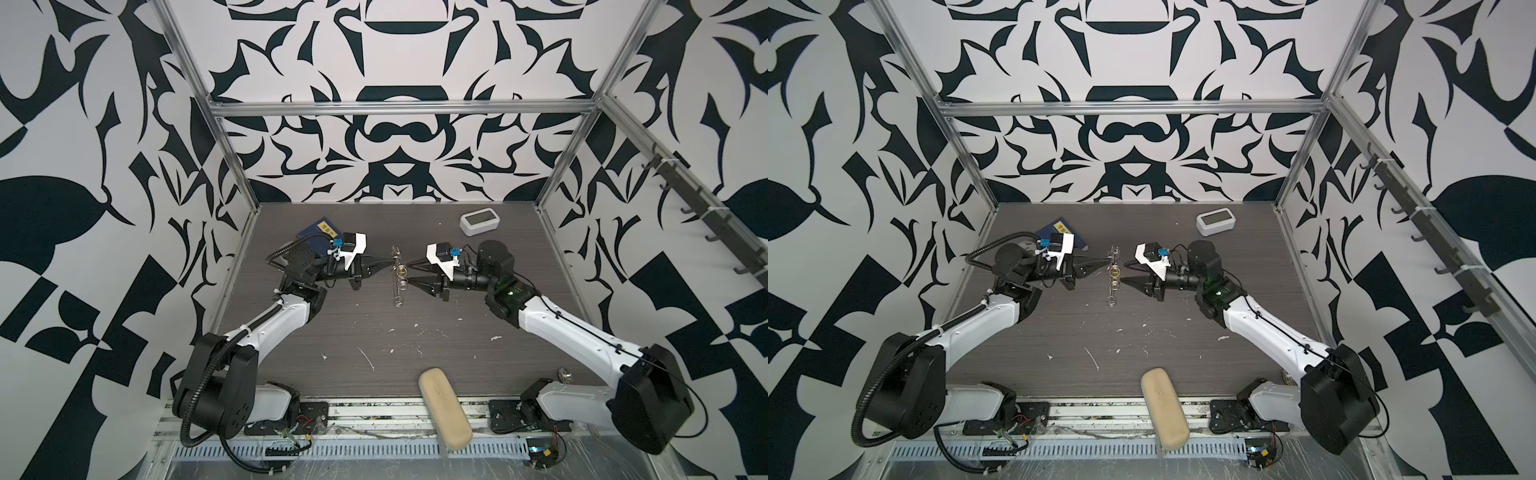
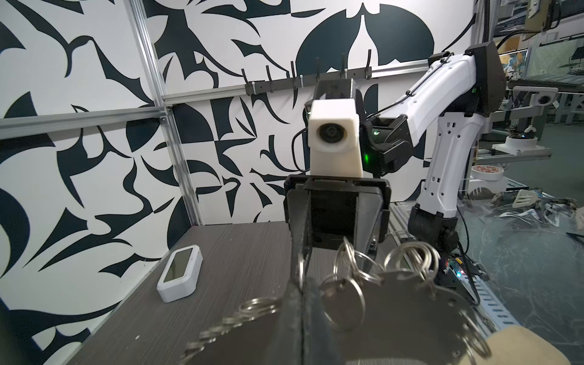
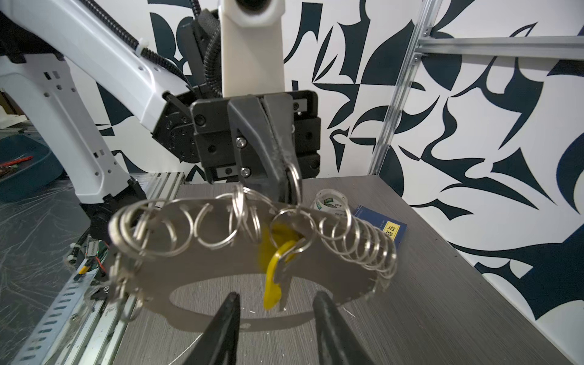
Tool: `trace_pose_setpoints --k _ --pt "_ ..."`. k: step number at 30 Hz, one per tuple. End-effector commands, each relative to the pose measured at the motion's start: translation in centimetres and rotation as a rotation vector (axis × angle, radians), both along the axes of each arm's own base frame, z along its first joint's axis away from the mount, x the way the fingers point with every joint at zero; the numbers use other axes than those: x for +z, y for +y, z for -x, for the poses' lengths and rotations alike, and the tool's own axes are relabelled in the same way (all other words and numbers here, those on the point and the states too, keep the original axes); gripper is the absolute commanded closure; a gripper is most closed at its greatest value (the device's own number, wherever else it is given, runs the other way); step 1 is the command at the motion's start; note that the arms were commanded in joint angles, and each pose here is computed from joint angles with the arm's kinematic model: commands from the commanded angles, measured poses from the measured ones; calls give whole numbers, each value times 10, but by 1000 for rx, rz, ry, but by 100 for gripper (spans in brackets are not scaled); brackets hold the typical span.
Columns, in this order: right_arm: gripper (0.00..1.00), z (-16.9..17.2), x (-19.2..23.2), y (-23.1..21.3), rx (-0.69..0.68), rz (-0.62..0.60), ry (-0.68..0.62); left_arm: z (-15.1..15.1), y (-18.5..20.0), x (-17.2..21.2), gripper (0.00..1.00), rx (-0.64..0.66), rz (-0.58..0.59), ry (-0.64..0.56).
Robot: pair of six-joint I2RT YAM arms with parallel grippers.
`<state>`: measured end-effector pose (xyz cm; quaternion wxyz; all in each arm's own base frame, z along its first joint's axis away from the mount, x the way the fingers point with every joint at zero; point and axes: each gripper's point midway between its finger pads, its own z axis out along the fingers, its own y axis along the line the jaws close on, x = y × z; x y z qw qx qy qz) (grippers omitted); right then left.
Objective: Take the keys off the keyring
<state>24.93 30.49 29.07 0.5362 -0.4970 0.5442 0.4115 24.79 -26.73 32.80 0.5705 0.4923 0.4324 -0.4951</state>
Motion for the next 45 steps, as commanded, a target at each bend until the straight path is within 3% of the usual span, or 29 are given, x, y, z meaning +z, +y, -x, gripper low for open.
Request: trace_pose_setpoints --k 1,15,16,20,36,45 --pt "58 -6 18 0 -31 -64 -71 3 1 17 100 -14 24 -48" --pt "64 -5 23 22 37 -123 -58 3 1 16 100 -17 19 -44" --pt "67 -5 24 23 38 -126 -60 4 1 16 100 -18 19 -44" --pt "100 -6 27 22 25 -122 -67 5 3 14 100 -7 16 -54" --pt "100 -1 8 -13 -125 164 -184 -15 8 4 100 187 23 -138" --pt "100 -17 27 -22 -252 224 -405 -18 1 1 100 316 -79 -139"
